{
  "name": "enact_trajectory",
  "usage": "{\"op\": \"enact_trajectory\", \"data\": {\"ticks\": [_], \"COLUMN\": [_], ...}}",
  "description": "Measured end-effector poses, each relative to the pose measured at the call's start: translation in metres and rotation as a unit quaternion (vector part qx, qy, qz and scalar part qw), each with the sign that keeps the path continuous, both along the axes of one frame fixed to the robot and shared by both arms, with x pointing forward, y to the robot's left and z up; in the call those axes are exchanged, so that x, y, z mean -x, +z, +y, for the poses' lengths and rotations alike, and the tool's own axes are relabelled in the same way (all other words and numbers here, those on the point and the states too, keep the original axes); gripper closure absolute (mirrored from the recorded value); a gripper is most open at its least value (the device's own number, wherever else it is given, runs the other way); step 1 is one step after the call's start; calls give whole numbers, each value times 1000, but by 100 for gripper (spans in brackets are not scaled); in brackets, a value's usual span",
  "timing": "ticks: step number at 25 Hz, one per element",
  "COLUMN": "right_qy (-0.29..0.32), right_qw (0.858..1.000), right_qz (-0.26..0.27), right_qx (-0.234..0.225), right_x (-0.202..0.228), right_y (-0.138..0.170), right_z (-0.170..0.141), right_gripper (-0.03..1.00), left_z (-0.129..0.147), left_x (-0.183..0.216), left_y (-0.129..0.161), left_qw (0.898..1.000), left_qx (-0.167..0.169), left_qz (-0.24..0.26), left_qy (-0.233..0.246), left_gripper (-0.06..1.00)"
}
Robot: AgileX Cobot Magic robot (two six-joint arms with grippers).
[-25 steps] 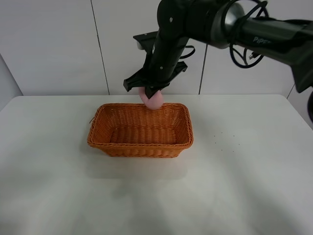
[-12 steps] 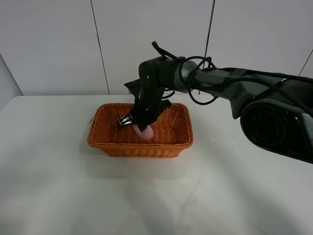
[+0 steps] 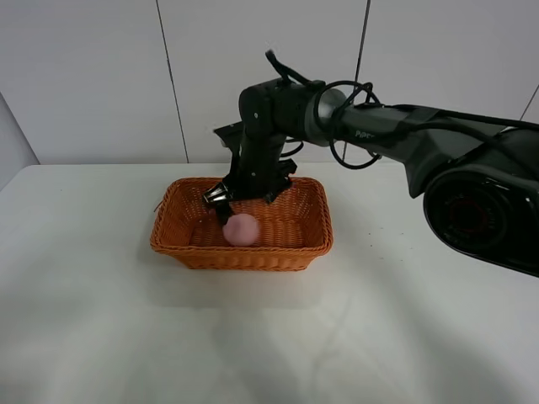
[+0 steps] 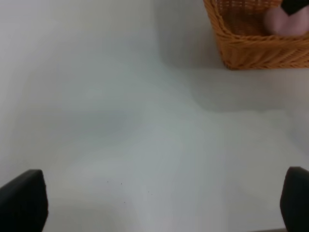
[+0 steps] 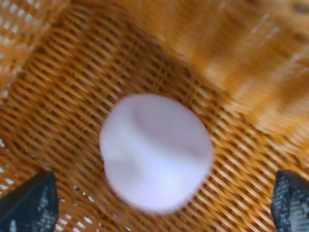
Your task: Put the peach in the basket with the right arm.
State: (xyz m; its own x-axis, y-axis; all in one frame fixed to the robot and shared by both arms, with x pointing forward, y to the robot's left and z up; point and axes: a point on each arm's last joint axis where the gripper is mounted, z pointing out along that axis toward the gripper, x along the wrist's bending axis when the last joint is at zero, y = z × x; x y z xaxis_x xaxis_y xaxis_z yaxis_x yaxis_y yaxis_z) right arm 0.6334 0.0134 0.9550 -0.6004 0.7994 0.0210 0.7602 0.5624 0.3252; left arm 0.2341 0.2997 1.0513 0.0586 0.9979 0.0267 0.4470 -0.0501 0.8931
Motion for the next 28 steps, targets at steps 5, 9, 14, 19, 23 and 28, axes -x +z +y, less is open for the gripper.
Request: {"op": "enact_trajectory", "data": {"ticks": [5, 9, 14, 19, 23, 28], "right_qy": [1, -8, -17, -40, -76, -146], "right_qw": [1000, 998, 996, 996, 994, 986], "right_qz": [-20, -66, -89, -80, -80, -81], "right_qx": [-7, -13, -22, -27, -26, -20], "right_x": [-1, 0, 0, -13, -32, -63], "right_y": [55, 96, 117, 116, 116, 116], "right_z": [-1, -7, -16, -33, -63, -126], "right_gripper": [27, 27, 27, 27, 27, 27], "left_z": [0, 0, 0, 0, 0, 0], "left_x": [0, 0, 0, 0, 0, 0], "left_y": [0, 0, 0, 0, 0, 0], "left_qw": [1000, 1000, 1000, 1000, 1000, 1000], "left_qx": [0, 0, 0, 0, 0, 0], "left_qz": [0, 0, 0, 0, 0, 0], "left_qy": [0, 0, 0, 0, 0, 0], "left_gripper": [-4, -4, -4, -4, -4, -4]}}
